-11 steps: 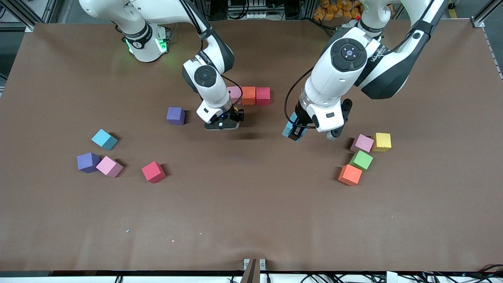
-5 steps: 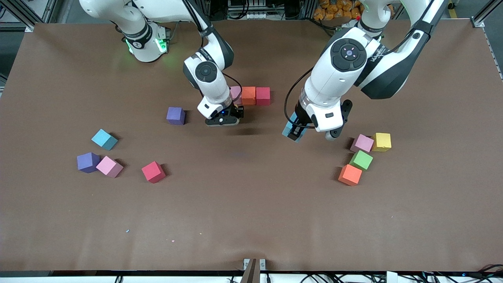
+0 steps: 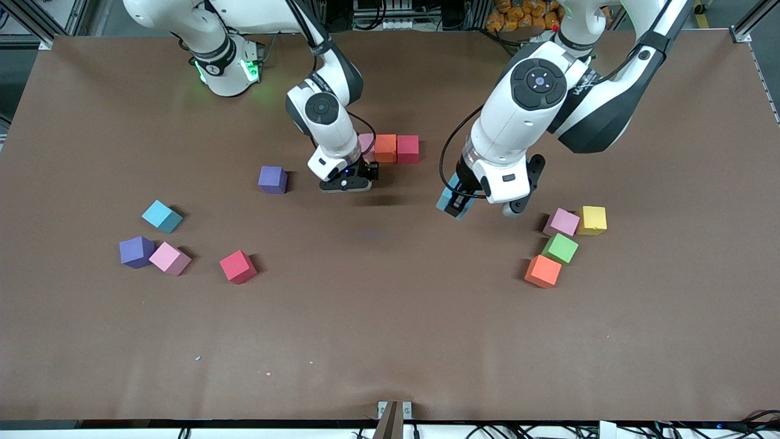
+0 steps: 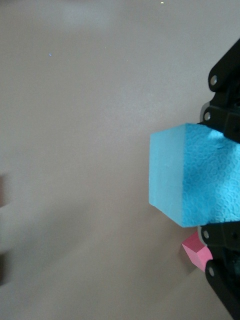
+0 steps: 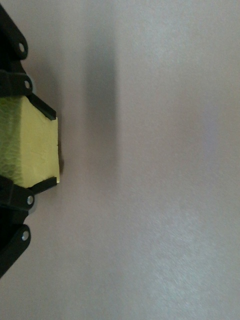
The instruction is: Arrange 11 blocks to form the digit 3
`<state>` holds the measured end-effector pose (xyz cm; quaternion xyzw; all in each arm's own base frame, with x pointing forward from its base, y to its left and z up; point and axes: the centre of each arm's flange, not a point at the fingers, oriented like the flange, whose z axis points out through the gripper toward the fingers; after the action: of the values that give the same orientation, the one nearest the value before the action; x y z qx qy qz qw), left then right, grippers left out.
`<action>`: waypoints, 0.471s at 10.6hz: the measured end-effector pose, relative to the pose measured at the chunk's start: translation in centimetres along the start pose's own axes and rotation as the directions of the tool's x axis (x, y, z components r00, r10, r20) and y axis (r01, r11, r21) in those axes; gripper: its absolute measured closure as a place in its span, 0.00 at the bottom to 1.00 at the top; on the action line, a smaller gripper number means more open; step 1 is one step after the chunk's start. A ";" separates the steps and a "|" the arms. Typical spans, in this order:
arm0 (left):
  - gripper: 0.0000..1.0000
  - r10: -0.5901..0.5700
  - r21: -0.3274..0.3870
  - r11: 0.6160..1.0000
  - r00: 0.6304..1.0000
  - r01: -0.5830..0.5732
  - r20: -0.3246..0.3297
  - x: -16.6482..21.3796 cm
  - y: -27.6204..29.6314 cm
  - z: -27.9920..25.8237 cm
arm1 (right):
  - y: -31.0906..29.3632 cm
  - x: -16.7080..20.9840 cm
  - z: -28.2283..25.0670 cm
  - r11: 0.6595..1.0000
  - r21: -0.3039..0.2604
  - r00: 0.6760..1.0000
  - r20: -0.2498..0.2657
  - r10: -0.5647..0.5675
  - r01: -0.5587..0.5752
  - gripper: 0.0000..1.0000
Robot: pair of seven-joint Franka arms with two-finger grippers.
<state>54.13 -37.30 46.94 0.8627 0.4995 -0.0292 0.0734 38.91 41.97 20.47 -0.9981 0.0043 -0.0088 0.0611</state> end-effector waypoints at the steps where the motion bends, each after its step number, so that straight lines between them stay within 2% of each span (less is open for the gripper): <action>1: 0.44 0.000 0.000 1.000 1.000 0.000 0.000 0.0 0.0 0.0 | -0.3 -0.4 0.0 1.000 0.002 1.000 -0.002 -0.001 0.001 0.47; 5: 0.44 0.009 0.001 1.000 1.000 -0.009 0.001 -0.5 -0.1 0.1 | -0.2 -0.6 0.2 1.000 0.001 1.000 -0.004 0.004 -0.004 0.47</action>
<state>53.83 -37.68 46.93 0.8650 0.4955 -0.0298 0.0733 38.31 42.20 20.25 -0.9980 0.0063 -0.0105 0.0616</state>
